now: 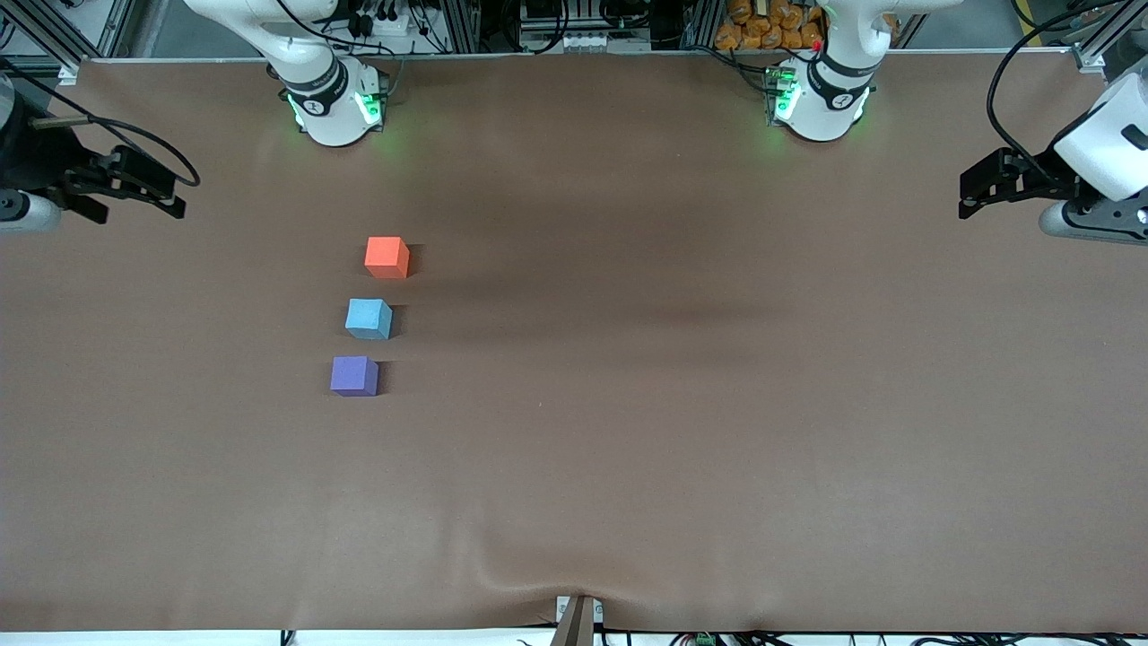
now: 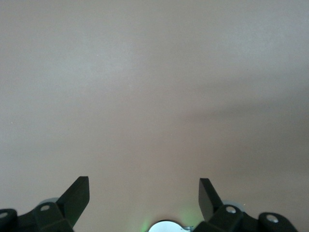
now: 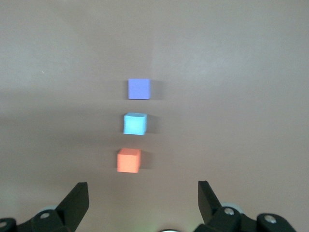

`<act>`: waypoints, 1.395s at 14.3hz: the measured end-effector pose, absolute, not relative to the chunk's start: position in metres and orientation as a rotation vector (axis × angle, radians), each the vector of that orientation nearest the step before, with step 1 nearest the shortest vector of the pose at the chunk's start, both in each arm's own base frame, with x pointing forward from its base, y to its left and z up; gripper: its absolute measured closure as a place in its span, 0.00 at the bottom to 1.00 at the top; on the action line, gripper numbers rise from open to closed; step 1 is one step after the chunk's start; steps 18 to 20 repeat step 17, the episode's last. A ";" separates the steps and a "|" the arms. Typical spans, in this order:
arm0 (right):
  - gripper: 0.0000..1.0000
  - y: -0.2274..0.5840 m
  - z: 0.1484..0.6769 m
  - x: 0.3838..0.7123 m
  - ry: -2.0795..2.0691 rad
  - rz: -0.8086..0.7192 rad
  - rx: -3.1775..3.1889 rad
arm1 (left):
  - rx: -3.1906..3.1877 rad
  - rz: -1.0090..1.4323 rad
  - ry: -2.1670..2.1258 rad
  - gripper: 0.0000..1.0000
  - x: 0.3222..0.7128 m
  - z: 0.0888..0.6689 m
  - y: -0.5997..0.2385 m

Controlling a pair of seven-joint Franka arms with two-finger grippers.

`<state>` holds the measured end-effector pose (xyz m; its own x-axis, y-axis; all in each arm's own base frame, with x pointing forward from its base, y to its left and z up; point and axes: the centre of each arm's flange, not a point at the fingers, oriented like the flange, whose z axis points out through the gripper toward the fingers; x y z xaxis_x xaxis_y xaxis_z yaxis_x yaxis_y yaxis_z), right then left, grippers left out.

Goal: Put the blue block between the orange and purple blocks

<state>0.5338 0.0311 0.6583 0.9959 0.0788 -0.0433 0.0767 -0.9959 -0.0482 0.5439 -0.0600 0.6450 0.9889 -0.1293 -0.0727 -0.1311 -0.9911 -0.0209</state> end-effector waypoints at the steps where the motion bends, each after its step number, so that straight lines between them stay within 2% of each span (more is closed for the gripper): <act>1: 0.00 0.029 0.660 0.533 -0.156 0.077 -3.100 | -3.108 0.111 0.188 0.00 0.544 0.645 -0.060; 20: 0.00 0.016 0.662 0.529 -0.156 0.113 -3.101 | -3.108 0.117 0.178 0.00 0.544 0.643 -0.060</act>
